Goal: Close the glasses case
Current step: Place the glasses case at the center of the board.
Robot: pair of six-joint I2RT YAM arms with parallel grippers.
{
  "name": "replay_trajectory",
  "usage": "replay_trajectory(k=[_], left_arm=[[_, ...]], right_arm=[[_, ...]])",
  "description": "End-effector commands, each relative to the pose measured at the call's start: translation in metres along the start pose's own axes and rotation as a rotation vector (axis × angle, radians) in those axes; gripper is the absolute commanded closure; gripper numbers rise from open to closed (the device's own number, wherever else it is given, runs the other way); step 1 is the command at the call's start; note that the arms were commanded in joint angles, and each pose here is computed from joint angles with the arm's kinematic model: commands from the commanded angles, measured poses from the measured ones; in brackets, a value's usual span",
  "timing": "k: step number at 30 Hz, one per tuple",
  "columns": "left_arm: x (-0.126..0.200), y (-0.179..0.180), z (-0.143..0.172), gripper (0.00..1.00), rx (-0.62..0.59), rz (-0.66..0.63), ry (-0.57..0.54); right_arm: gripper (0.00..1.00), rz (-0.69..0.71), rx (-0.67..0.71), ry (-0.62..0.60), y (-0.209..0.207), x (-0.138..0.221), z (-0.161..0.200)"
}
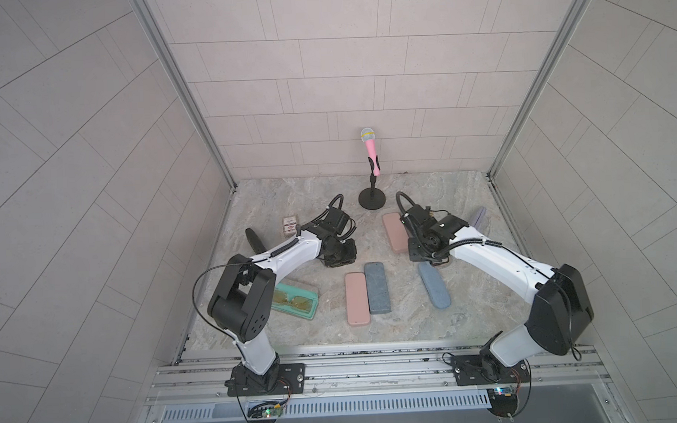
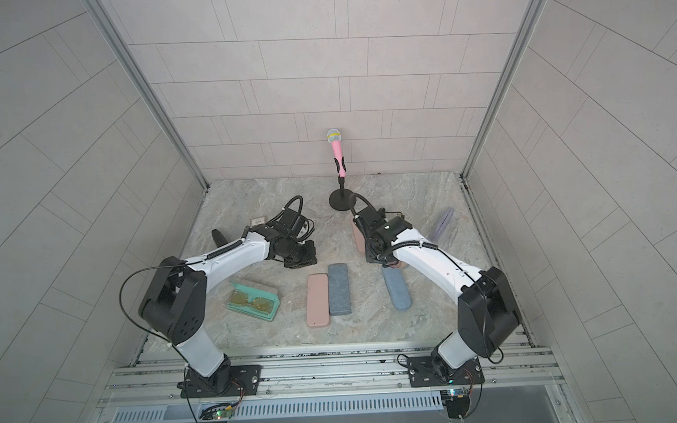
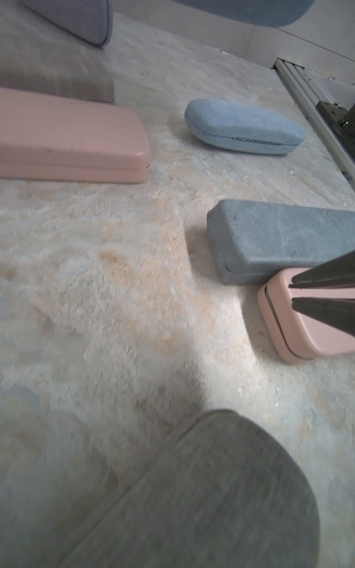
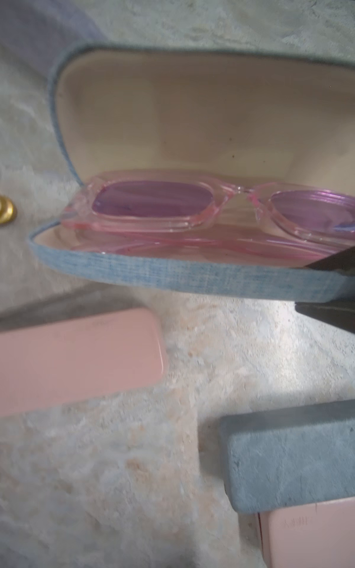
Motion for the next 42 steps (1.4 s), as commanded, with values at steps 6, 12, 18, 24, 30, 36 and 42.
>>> replay_trajectory(k=[6,12,18,24,30,36,42], left_arm=[[0.007,0.007,0.011,0.87,0.025,-0.014,-0.009],[0.009,0.01,0.016,0.87,0.036,-0.02,-0.019],[0.01,0.013,0.022,0.87,0.043,-0.027,-0.017],[0.01,0.015,0.025,0.87,0.046,-0.033,-0.016],[0.007,0.016,0.025,0.87,0.047,-0.033,-0.011],[0.006,0.015,0.025,0.87,0.045,-0.03,-0.007],[0.007,0.012,0.021,0.87,0.04,-0.023,-0.005]], right_arm=[[0.98,0.068,0.061,0.02,0.024,-0.01,0.04],[0.97,0.045,0.075,0.047,0.032,-0.018,0.078],[0.97,0.063,0.11,0.077,0.037,-0.033,0.104],[0.89,0.086,0.128,0.087,0.037,-0.039,0.113],[0.76,0.082,0.125,0.08,0.037,-0.036,0.111],[0.67,0.075,0.131,0.09,0.037,-0.031,0.112],[0.61,0.019,0.116,0.055,0.039,-0.004,0.1]])
Point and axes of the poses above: each gripper's point midway between its finger pads, its own x axis back along the fingers, its own y axis along the line the jaws close on, z = x × y, the point moved 1 cm from there along x, back along the fingers, and after that the axes turned 15 degrees about -x, right-handed, at the moved point
